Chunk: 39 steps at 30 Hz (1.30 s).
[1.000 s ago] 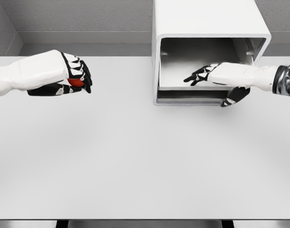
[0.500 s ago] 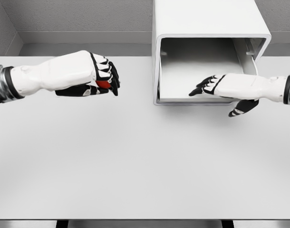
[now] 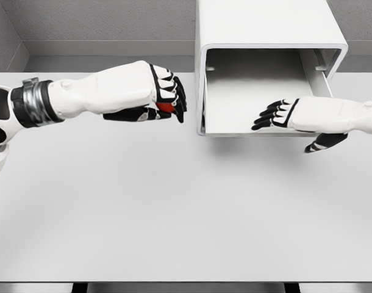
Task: Slide open multi-storey tabletop storage cabinets and put open load switch and slide close multi-storey tabletop storage cabinets
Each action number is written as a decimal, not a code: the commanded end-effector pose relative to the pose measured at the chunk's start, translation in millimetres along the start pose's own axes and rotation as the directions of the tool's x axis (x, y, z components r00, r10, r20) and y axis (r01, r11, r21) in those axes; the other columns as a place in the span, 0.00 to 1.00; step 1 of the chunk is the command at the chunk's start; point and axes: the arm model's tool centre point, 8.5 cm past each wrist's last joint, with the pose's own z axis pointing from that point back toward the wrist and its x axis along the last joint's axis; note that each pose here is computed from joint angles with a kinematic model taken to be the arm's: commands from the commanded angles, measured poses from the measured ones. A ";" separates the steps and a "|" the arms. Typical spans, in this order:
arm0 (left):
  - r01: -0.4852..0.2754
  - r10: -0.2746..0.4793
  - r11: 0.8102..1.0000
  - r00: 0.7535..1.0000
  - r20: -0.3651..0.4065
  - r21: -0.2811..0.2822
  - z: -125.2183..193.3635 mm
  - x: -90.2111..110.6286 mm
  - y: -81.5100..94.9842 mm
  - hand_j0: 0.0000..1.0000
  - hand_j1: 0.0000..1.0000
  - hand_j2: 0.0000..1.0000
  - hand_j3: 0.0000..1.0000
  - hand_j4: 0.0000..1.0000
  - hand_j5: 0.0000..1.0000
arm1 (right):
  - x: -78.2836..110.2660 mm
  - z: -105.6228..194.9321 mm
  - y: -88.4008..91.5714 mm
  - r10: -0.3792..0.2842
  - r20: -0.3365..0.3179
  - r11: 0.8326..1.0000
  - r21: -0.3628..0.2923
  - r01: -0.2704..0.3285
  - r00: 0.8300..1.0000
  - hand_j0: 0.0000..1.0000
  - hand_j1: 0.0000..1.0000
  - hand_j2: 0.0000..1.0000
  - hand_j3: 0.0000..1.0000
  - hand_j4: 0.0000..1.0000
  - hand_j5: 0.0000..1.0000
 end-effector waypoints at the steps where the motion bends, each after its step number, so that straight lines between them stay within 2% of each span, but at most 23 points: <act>1: -0.010 0.010 1.000 1.000 0.014 0.010 -8.4 1.3 -2.9 0.45 0.45 0.45 0.45 0.45 0.45 | -1.8 7.1 -1.4 -0.001 -0.013 1.000 -0.001 0.001 1.000 1.00 1.00 1.00 1.00 1.00 1.00; 3: -0.012 0.011 1.000 1.000 0.023 0.010 -18.4 0.6 -6.5 0.45 0.45 0.45 0.45 0.45 0.45 | -3.9 14.9 -10.2 0.013 -0.032 1.000 -0.023 -0.014 0.999 1.00 1.00 1.00 1.00 1.00 1.00; 6: -0.022 0.021 1.000 0.999 0.036 0.021 -26.9 0.1 -7.9 0.45 0.45 0.45 0.45 0.45 0.45 | -4.5 18.8 -9.6 0.013 -0.040 1.000 -0.019 -0.013 0.999 1.00 1.00 1.00 1.00 1.00 1.00; 8: -0.014 0.014 1.000 0.998 0.056 0.009 -37.0 2.1 -7.6 0.45 0.45 0.45 0.45 0.45 0.45 | -3.7 24.0 -12.4 -0.025 -0.026 0.999 -0.044 0.023 0.999 1.00 1.00 1.00 1.00 1.00 1.00; 13: -0.027 0.026 1.000 0.997 0.069 0.012 -47.2 0.1 -8.9 0.45 0.45 0.45 0.45 0.45 0.45 | -4.8 26.7 -5.0 -0.042 -0.033 0.999 -0.031 0.041 0.999 1.00 1.00 1.00 1.00 1.00 1.00; 18: -0.024 0.021 0.999 0.996 0.092 0.024 -69.7 0.4 -8.0 0.45 0.45 0.45 0.45 0.45 0.45 | -5.9 40.8 -10.1 -0.039 -0.057 0.999 -0.035 0.037 0.998 1.00 1.00 1.00 1.00 1.00 1.00; 20: -0.030 0.029 0.999 0.995 0.100 0.010 -77.9 0.9 -14.0 0.45 0.45 0.45 0.45 0.45 0.45 | -5.6 42.7 -12.6 -0.041 -0.056 0.998 -0.044 0.038 0.998 1.00 1.00 1.00 1.00 1.00 1.00; 24: -0.047 0.045 0.999 0.994 0.095 0.015 -95.7 -4.0 -21.0 0.46 0.46 0.46 0.46 0.46 0.46 | -8.0 76.5 -25.1 -0.078 -0.097 0.994 -0.080 0.070 0.992 1.00 1.00 1.00 1.00 1.00 1.00; 27: -0.044 0.043 0.999 0.995 0.092 0.014 -109.7 -5.6 -24.0 0.46 0.46 0.46 0.46 0.46 0.46 | -9.9 88.8 -27.0 -0.073 -0.129 0.995 -0.071 0.064 0.989 1.00 1.00 1.00 1.00 1.00 1.00; 36: -0.086 0.085 0.996 0.992 0.092 0.012 -142.9 -10.5 -35.9 0.46 0.46 0.46 0.46 0.46 0.46 | -10.4 103.0 -28.4 -0.078 -0.159 0.996 -0.065 0.068 0.984 1.00 1.00 1.00 1.00 1.00 1.00; 39: -0.107 0.108 0.994 0.991 0.080 -0.013 -152.3 -18.3 -41.9 0.46 0.46 0.46 0.46 0.46 0.46 | -12.3 110.8 -29.7 -0.100 -0.168 0.993 -0.079 0.088 0.981 1.00 1.00 1.00 1.00 1.00 1.00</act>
